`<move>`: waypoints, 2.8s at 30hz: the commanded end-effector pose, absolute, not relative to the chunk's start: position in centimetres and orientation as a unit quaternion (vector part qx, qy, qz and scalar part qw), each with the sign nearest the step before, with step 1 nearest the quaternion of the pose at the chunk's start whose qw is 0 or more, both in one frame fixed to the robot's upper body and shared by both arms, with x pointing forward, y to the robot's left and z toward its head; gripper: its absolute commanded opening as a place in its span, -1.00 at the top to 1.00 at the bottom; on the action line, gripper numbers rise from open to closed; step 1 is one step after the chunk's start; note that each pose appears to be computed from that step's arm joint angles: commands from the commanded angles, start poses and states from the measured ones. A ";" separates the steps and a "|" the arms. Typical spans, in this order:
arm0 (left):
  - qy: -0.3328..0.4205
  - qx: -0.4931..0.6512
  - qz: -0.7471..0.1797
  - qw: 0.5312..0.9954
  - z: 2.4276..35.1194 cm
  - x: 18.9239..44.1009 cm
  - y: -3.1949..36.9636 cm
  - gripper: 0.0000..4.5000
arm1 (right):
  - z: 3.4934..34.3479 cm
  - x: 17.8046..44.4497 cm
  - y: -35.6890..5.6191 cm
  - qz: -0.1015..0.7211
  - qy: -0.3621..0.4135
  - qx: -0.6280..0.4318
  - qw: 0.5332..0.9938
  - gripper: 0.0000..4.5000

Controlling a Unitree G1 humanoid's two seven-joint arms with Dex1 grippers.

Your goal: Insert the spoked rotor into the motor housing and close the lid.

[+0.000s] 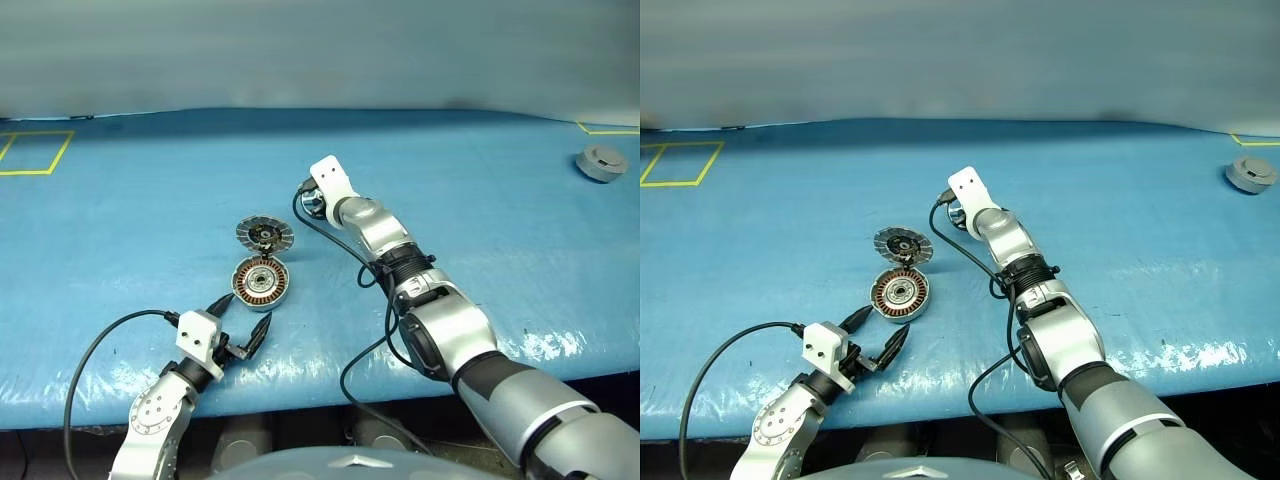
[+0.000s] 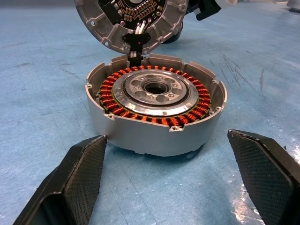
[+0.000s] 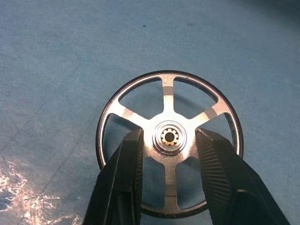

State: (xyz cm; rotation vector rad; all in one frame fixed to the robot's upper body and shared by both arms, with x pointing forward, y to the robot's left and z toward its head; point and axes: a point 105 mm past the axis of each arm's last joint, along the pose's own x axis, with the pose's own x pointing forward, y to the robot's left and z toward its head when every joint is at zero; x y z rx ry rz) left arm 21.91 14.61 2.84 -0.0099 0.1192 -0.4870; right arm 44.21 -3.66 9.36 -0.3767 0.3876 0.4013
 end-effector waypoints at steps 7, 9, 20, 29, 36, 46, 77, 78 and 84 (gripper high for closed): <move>0.042 0.004 -0.242 0.969 3.5 22.2 14.6 -1.00 | 8.9 44.1 -5.7 0.196 0.199 -0.215 0.936 0.41; 0.043 0.004 -0.243 0.969 3.5 22.2 14.7 -1.00 | 9.6 44.0 -6.6 0.198 0.193 -0.215 0.937 0.41; 0.048 0.005 -0.256 0.965 3.4 22.1 14.5 -1.00 | 10.9 39.4 -12.0 0.223 0.206 -0.237 0.923 0.41; 0.052 0.009 -0.261 0.964 3.4 22.1 14.8 -1.00 | 11.5 28.6 -10.2 0.414 0.237 -0.222 0.850 0.41; 0.053 0.012 -0.263 0.963 3.5 22.2 15.0 -1.00 | 14.8 22.8 -5.4 0.567 0.168 -0.156 0.791 0.41; 0.051 0.013 -0.265 0.963 3.7 22.3 15.0 -1.00 | 14.4 24.5 0.0 0.560 0.080 -0.104 0.818 0.41; 0.043 0.035 -0.263 0.963 4.0 22.3 15.0 -1.00 | 10.8 28.1 3.3 0.556 0.089 -0.140 0.815 0.41; 0.042 0.037 -0.261 0.964 4.0 22.3 15.1 -1.00 | 10.7 28.1 3.2 0.554 0.092 -0.143 0.815 0.41; 0.025 0.060 -0.250 0.966 4.3 22.4 15.3 -1.00 | 10.0 28.2 3.1 0.551 0.103 -0.154 0.814 0.41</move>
